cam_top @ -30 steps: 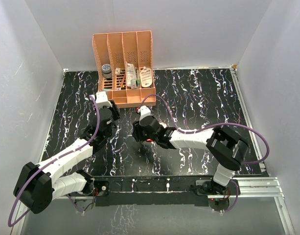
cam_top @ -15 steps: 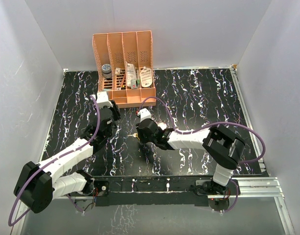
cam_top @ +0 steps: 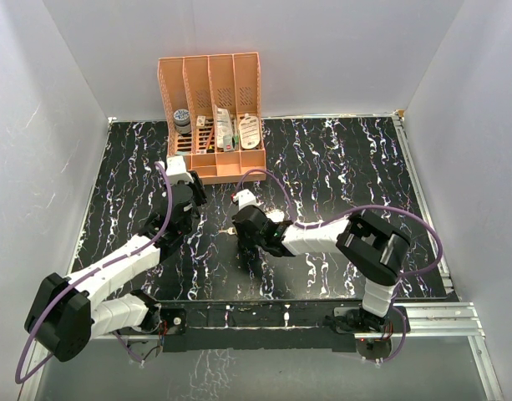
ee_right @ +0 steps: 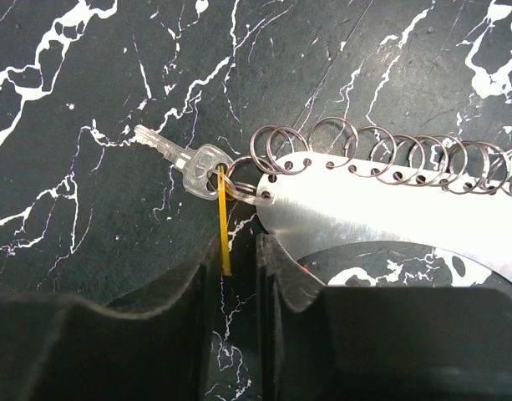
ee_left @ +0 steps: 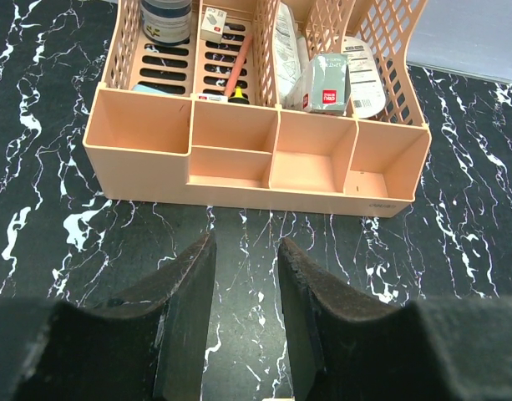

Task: Remove the keys from the keyring

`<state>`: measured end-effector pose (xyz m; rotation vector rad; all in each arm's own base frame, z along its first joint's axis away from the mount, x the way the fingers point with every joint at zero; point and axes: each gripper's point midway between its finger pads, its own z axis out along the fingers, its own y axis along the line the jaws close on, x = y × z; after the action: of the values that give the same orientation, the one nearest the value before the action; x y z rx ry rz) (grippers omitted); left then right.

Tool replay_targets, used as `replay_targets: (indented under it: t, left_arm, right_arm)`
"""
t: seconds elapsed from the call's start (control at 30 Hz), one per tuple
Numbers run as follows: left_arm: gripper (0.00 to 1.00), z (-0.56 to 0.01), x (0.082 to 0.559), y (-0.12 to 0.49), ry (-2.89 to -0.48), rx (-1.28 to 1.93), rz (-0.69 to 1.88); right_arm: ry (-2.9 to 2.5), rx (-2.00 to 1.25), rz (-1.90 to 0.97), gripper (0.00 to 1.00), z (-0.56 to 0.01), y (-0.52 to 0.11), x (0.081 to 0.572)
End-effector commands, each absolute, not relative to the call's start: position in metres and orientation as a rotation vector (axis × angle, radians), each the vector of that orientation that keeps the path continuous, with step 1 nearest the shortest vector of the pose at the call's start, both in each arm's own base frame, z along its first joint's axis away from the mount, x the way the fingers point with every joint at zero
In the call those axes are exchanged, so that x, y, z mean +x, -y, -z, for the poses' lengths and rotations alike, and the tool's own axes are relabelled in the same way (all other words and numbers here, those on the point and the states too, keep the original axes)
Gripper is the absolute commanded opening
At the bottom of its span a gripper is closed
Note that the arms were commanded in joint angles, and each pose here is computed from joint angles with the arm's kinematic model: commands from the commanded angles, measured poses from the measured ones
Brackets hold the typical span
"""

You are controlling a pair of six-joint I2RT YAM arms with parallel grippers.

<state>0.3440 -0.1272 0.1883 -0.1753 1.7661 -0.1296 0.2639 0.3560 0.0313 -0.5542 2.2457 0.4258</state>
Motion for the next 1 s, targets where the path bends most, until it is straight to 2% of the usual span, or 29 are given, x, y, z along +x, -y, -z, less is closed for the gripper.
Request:
replay_targets:
  t: [0.0, 0.23, 0.27, 0.33, 0.43, 0.5, 0.77, 0.97]
  left_arm:
    - [0.35, -0.192, 0.346, 0.128, -1.749, -0.187, 0.143]
    - [0.35, -0.191, 0.346, 0.128, -1.75, -0.188, 0.147]
    - [0.35, -0.191, 0.346, 0.128, -1.751, -0.188, 0.146]
    - [0.35, -0.191, 0.346, 0.128, -1.752, -0.189, 0.145]
    - [0.35, -0.192, 0.346, 0.127, -1.749, -0.191, 0.141]
    - [0.35, -0.191, 0.346, 0.126, -1.746, -0.194, 0.133]
    - [0.32, -0.202, 0.354, 0.138, -1.684, -0.151, 0.189]
    - [0.31, -0.223, 0.369, 0.142, -1.559, -0.16, 0.232]
  right_arm:
    - [-2.221, -0.533, -0.475, 0.2, -0.038, -0.37, 0.269]
    - [-2.211, -0.534, -0.483, 0.2, -0.042, -0.374, 0.271]
    - [-2.207, -0.534, -0.479, 0.19, -0.043, -0.373, 0.272]
    - [-2.2, -0.529, -0.466, 0.03, -0.045, -0.373, 0.274]
    - [-2.166, -0.542, -0.406, 0.0, -0.059, -0.369, 0.28]
    - [-2.116, -0.571, -0.323, 0.0, -0.081, -0.364, 0.285]
    - [-1.778, -0.637, -0.078, 0.0, -0.25, -0.331, 0.278]
    - [-1.746, -0.716, 0.109, 0.0, -0.299, -0.303, 0.261]
